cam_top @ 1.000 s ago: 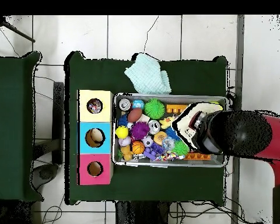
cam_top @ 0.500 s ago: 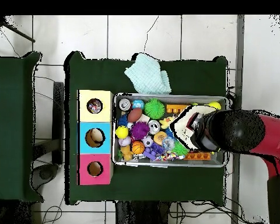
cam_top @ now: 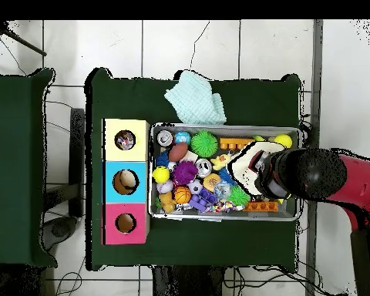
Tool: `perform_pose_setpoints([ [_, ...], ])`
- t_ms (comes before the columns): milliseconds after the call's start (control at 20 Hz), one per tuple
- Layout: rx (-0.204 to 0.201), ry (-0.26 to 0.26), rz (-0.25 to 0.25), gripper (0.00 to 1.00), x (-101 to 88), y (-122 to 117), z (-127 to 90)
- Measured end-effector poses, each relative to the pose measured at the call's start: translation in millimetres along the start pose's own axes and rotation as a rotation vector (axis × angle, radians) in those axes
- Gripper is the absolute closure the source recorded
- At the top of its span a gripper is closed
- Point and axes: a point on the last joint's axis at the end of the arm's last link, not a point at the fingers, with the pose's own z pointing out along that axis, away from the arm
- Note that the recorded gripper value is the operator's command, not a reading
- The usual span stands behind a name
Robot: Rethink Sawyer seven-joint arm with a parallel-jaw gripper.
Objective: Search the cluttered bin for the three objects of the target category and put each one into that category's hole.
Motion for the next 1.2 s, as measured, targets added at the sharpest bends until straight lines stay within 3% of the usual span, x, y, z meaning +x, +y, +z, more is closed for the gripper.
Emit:
perform_pose_setpoints([
  [550,-0.002,0.031,-0.002,1.0,2.4,-5.1,20.1],
  [1200,0.011,0.004,-0.007,1.0,-11.2,-10.1,22.2],
])
